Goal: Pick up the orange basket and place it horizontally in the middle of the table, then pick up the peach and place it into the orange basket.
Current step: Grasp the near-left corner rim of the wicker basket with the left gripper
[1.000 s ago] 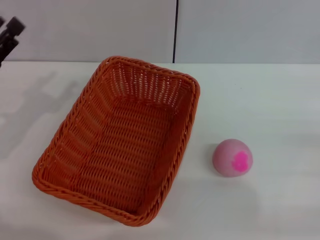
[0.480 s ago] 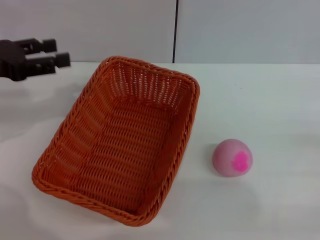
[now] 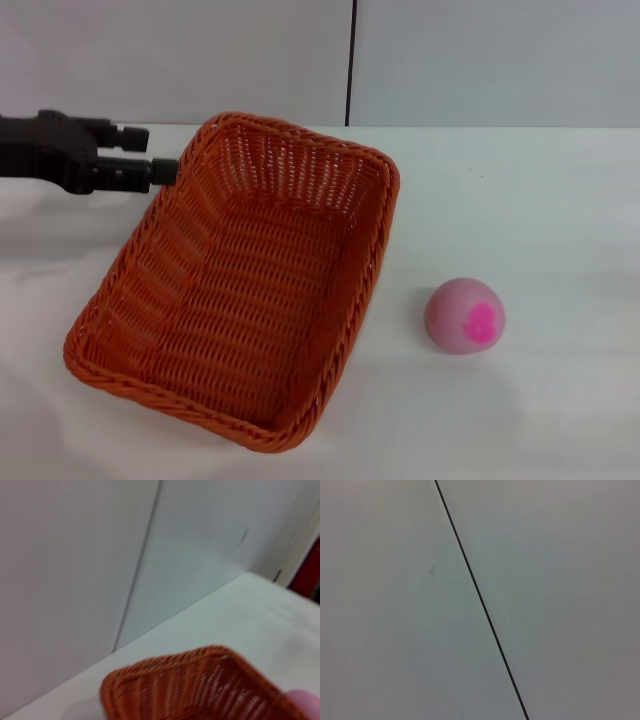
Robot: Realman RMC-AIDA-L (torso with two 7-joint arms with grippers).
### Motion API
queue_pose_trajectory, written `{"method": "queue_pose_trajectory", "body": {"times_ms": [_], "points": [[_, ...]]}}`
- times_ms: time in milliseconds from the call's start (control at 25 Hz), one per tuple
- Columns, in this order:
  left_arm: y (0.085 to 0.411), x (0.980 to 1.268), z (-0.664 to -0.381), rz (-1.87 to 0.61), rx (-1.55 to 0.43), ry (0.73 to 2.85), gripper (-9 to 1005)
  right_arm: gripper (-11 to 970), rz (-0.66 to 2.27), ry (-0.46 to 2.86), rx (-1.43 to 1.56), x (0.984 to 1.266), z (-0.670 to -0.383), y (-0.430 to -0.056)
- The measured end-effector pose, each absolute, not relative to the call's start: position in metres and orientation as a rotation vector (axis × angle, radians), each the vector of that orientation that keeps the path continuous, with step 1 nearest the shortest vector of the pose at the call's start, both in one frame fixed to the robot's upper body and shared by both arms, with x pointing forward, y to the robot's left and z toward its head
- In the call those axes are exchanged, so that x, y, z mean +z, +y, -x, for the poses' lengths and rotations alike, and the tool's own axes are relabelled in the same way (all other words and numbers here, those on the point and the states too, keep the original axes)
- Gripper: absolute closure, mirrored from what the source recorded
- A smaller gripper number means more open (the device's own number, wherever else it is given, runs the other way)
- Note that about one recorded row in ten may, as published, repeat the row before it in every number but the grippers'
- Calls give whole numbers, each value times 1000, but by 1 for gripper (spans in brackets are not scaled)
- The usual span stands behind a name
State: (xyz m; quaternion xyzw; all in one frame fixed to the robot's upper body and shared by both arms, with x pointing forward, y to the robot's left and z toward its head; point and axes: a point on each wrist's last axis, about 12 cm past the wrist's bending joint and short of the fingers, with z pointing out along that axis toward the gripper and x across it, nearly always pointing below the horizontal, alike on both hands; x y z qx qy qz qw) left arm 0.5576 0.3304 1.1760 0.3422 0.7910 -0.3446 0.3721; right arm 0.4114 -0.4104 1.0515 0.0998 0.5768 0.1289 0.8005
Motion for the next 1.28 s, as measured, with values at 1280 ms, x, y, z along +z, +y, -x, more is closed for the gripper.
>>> {"method": "queue_pose_trajectory", "body": {"times_ms": [1280], "points": [[319, 1140, -562, -604, -787, 2335, 295, 358, -210, 1242, 279, 1051, -412, -410]]}}
